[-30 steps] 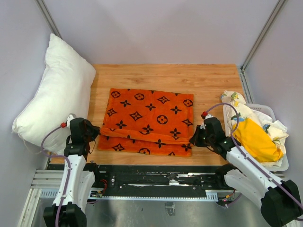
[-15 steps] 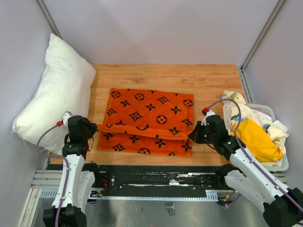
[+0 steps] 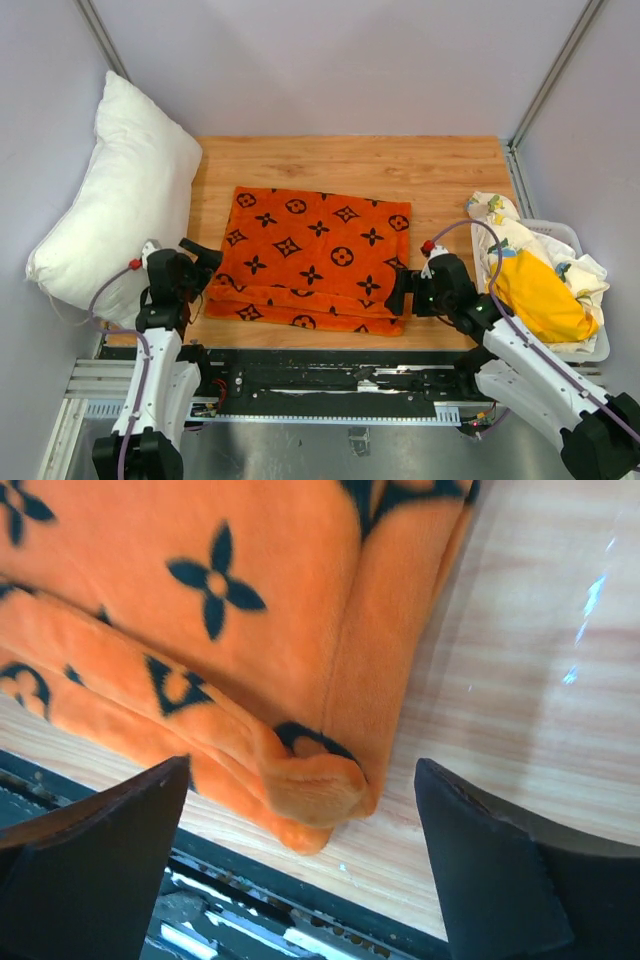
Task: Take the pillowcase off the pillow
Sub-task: Fold the pillowcase at the center of the board.
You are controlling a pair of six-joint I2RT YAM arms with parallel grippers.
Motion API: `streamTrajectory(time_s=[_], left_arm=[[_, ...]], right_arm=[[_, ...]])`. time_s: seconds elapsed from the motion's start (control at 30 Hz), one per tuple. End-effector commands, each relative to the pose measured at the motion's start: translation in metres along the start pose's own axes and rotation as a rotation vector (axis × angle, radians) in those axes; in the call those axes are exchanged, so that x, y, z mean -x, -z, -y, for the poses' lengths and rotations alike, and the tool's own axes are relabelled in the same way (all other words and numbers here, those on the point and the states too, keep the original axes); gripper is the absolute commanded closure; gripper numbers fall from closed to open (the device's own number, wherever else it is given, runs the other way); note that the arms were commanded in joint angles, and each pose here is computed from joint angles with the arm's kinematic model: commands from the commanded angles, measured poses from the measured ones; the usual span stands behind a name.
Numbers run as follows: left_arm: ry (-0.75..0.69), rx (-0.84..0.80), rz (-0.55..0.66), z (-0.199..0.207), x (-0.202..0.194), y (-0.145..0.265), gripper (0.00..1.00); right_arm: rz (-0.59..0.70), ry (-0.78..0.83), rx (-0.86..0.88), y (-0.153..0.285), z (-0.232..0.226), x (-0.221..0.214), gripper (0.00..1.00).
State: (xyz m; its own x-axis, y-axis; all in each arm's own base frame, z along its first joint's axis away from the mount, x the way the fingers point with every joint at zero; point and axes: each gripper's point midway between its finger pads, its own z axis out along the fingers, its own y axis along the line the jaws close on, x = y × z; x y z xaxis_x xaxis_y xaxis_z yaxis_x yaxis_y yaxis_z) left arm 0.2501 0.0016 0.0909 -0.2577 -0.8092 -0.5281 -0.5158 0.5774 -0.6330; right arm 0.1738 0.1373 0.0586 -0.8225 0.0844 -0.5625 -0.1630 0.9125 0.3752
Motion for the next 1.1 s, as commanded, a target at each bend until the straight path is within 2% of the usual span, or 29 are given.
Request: streamTrajectory(time_s=[0.0, 0.07, 0.1, 0.13, 0.17, 0.23, 0.37, 0.47, 0.57, 0.77, 0.97, 1.07], left_arm=[[-0.052, -0.223, 0.193, 0.074, 0.064, 0.023, 0.01], [-0.127, -0.342, 0.23, 0.107, 0.079, 0.033, 0.01], [-0.18, -0.425, 0.21, 0.125, 0.078, 0.038, 0.01], [-0.219, -0.456, 0.197, 0.135, 0.077, 0.037, 0.03], [-0.25, -0.461, 0.18, 0.142, 0.076, 0.034, 0.09], [-0.33, -0.423, 0.128, 0.15, 0.063, 0.021, 0.21], [-0.503, -0.373, -0.029, 0.155, -0.002, -0.007, 0.31], [-0.602, -0.325, -0.17, 0.141, -0.058, -0.025, 0.46], [-0.653, -0.289, -0.287, 0.116, -0.101, -0.034, 0.55], [-0.698, -0.244, -0.396, 0.079, -0.128, -0.029, 0.54], [-0.709, -0.246, -0.617, 0.053, -0.183, -0.005, 0.56], [-0.716, -0.277, -0.703, 0.052, -0.206, 0.015, 0.57]], right_arm=[[0.21, 0.107, -0.011, 0.027, -0.018, 0.067, 0.01], [0.289, 0.118, -0.028, 0.035, -0.022, 0.092, 0.0], [0.315, 0.116, -0.024, 0.036, -0.026, 0.102, 0.02], [0.325, 0.116, -0.016, 0.032, -0.029, 0.107, 0.06], [0.323, 0.111, -0.014, 0.026, -0.031, 0.109, 0.13], [0.267, 0.094, -0.028, 0.008, -0.03, 0.105, 0.3], [0.105, 0.108, -0.036, -0.022, -0.039, 0.085, 0.57], [0.024, 0.166, -0.059, -0.036, -0.046, 0.066, 0.68], [-0.045, 0.243, -0.07, -0.044, -0.055, 0.047, 0.7], [-0.222, 0.348, -0.075, -0.051, -0.063, -0.001, 0.71], [-0.383, 0.426, 0.032, -0.04, -0.079, -0.047, 0.71], [-0.405, 0.471, 0.099, -0.03, -0.086, -0.055, 0.7]])
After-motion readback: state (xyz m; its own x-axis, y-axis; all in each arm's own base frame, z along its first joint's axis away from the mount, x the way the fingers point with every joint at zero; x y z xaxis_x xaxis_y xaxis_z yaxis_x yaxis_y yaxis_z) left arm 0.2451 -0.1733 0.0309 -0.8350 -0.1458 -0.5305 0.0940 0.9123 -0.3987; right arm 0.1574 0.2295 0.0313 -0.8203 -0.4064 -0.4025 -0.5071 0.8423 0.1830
